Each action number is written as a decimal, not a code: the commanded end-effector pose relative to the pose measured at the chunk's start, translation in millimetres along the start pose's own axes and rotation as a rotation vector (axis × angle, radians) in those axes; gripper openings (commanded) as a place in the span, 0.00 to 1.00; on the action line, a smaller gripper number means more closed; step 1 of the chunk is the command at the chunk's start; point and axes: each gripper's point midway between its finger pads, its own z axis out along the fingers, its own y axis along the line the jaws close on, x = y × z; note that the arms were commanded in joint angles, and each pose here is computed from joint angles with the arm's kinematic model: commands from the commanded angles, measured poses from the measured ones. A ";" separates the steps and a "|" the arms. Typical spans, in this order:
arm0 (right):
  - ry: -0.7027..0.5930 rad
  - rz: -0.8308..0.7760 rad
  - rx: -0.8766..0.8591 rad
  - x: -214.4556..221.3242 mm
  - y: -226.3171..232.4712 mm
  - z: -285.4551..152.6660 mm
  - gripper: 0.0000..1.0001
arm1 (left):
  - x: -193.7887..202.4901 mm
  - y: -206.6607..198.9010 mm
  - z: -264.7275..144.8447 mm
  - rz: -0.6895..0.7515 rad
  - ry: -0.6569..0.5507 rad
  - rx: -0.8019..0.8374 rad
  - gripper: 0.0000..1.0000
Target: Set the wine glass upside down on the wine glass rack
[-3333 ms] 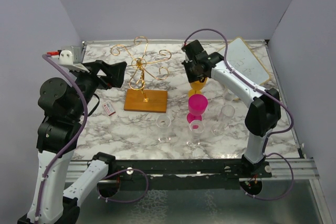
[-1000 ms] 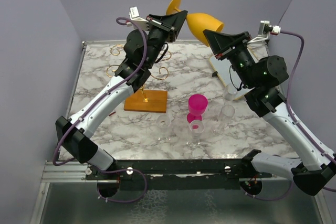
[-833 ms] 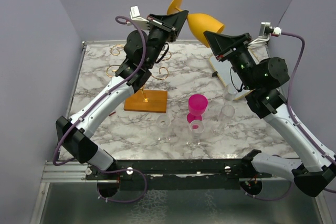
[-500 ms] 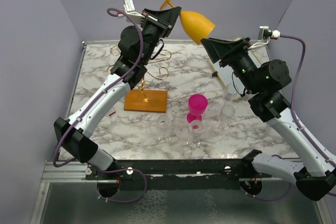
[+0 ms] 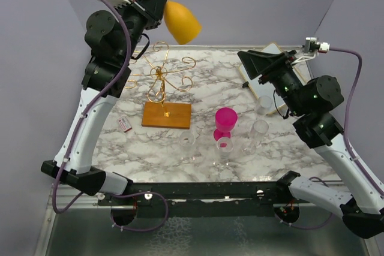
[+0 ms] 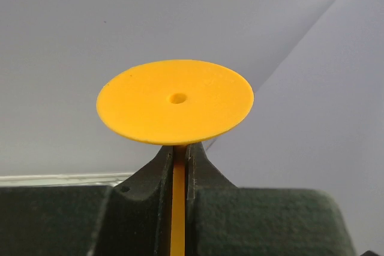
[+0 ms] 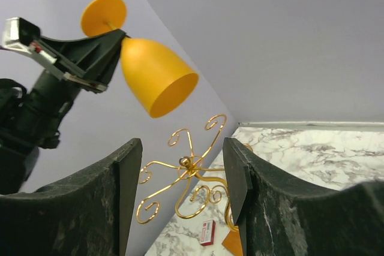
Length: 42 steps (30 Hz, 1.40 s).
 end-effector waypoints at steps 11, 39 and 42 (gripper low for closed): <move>0.018 -0.071 0.093 6.5 -20.9 4.8 0.57 | -92.2 82.1 -112.2 0.597 -0.110 -0.569 0.00; 0.083 -0.093 0.140 30.6 -39.1 28.0 0.57 | 10.4 132.9 -233.9 0.671 0.189 -0.495 0.00; 0.081 -0.096 0.147 30.8 -41.1 28.0 0.57 | -2.3 130.5 -242.1 0.680 0.155 -0.522 0.00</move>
